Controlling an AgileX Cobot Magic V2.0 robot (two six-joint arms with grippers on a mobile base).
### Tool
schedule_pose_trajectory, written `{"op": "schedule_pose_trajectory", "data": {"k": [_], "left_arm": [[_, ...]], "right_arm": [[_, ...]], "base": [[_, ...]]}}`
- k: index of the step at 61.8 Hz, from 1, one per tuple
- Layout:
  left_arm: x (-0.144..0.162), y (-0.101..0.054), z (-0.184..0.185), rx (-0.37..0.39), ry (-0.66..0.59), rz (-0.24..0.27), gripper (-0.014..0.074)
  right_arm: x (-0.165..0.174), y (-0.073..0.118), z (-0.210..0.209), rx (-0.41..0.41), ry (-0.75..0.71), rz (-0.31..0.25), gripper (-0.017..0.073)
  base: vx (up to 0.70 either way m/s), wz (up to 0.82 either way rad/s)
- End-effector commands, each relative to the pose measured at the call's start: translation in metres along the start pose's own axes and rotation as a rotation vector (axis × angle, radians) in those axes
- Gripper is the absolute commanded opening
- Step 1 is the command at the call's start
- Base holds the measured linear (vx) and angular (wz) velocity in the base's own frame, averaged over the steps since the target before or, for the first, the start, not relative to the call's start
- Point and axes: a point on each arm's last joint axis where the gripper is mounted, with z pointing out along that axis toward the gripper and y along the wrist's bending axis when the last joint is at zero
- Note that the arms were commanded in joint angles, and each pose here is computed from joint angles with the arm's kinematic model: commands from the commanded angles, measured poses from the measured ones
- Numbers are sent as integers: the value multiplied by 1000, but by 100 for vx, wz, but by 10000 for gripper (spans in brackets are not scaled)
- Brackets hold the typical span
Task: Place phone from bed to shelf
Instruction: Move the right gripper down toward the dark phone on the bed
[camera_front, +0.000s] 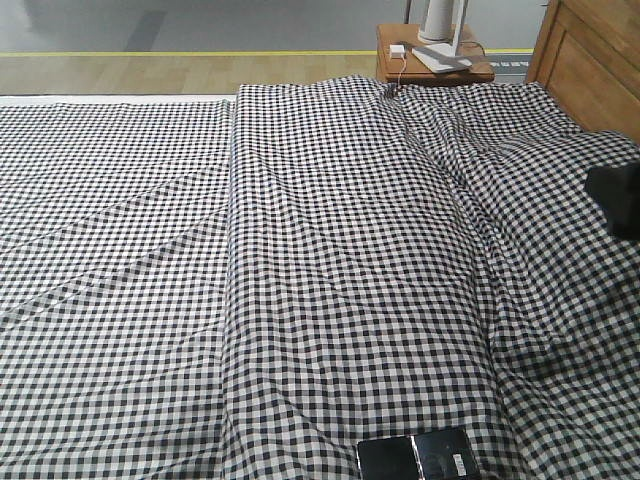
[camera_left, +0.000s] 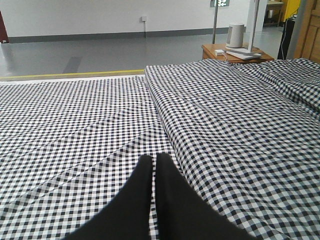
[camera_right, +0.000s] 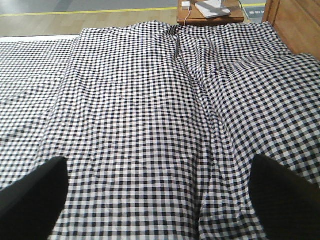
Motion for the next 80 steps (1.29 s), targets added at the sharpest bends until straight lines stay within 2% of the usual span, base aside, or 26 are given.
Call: {"op": "schedule_pose_trajectory", "data": {"k": [1, 8, 20, 34, 40, 44, 50, 58, 66, 72, 80], "left_arm": [[-6, 1, 0, -9, -74, -13, 1], [-6, 1, 0, -9, -74, -13, 1], [-6, 1, 0, -9, -74, -13, 1], [-6, 1, 0, -9, -74, -13, 1], [-6, 1, 0, -9, -74, -13, 1], [-6, 1, 0, -9, -74, -13, 1], [-6, 1, 0, -9, -74, -13, 1], [-6, 1, 0, -9, -74, -13, 1], [-6, 1, 0, -9, -74, -13, 1], [-6, 1, 0, -9, -74, -13, 1], [-6, 1, 0, -9, -74, -13, 1]], "right_arm": [[-29, 1, -9, -5, -91, 37, 691], [-42, 3, -7, -10, -26, 46, 685], [-48, 5, 9, -16, 209, 31, 670], [-57, 5, 16, -17, 290, 22, 662], [-58, -8, 12, 22, 336, 46, 657], [-57, -24, 7, 60, 364, 67, 653], [-54, -41, 2, 69, 388, 99, 648], [-51, -56, 9, 41, 396, 144, 640], [-43, -70, 32, 7, 455, 165, 628], [-33, -82, 55, -21, 516, 169, 619], [-14, -94, 91, -69, 618, 143, 609]], "base": [[0, 0], [0, 0], [0, 0], [0, 0], [0, 0], [0, 0], [0, 0], [0, 0], [0, 0], [0, 0], [0, 0]]}}
